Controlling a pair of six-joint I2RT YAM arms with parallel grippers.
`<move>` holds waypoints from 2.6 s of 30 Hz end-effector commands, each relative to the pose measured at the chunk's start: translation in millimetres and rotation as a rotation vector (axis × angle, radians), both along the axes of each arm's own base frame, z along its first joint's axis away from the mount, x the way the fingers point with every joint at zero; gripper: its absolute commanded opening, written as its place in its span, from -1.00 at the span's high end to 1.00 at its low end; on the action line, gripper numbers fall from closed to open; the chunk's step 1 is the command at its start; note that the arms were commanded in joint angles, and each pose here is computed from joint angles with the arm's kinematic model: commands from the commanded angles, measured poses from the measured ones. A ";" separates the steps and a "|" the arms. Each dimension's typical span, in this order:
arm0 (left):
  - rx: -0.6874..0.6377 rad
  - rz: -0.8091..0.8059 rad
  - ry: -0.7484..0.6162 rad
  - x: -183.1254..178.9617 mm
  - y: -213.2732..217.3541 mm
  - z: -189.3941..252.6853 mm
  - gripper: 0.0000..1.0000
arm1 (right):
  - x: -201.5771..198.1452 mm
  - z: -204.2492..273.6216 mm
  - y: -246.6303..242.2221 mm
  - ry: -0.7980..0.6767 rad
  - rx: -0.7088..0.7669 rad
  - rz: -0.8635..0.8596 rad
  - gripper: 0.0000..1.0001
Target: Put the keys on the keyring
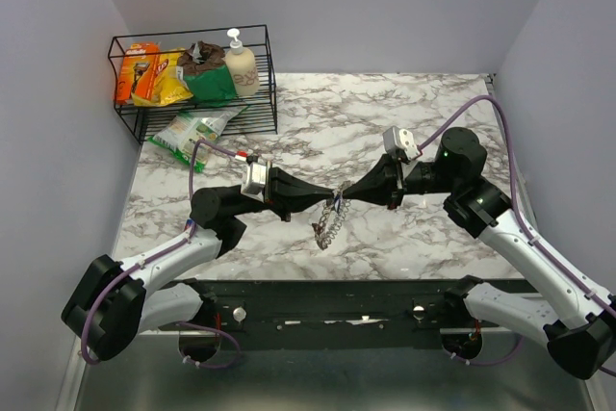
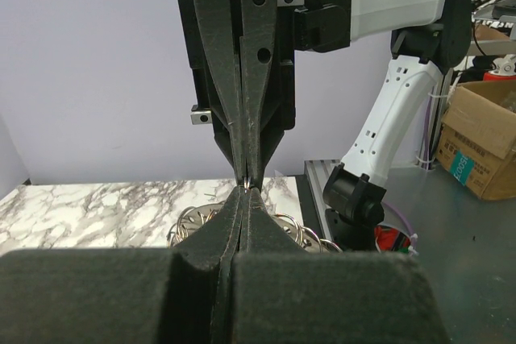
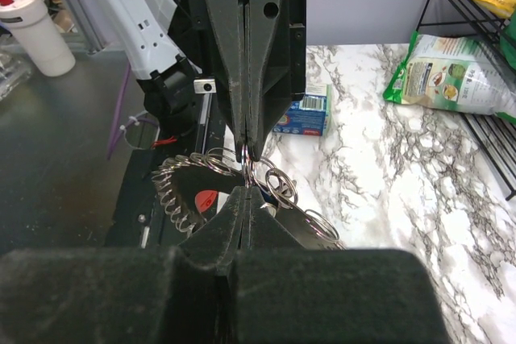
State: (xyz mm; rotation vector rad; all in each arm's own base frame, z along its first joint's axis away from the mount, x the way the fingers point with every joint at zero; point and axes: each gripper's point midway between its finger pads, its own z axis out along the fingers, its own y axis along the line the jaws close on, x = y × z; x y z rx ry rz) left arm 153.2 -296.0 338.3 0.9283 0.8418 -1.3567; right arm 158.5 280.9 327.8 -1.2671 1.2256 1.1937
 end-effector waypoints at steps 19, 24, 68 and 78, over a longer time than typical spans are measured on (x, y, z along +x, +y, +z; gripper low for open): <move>-0.131 -0.031 -0.181 -17.6 9.6 46.5 1.00 | 3.8 -15.5 -0.1 0.006 -0.041 0.010 0.99; -0.132 -0.040 -0.183 -19.3 9.3 48.0 1.00 | 6.4 -19.0 -0.1 0.011 -0.058 -0.002 0.99; -0.096 -0.070 -0.173 -20.8 5.9 44.5 1.00 | 15.9 -24.0 5.0 0.024 -0.108 -0.030 0.85; -0.091 -0.058 -0.173 -18.9 5.5 42.5 1.00 | 15.1 -20.1 5.6 0.011 -0.089 -0.033 0.85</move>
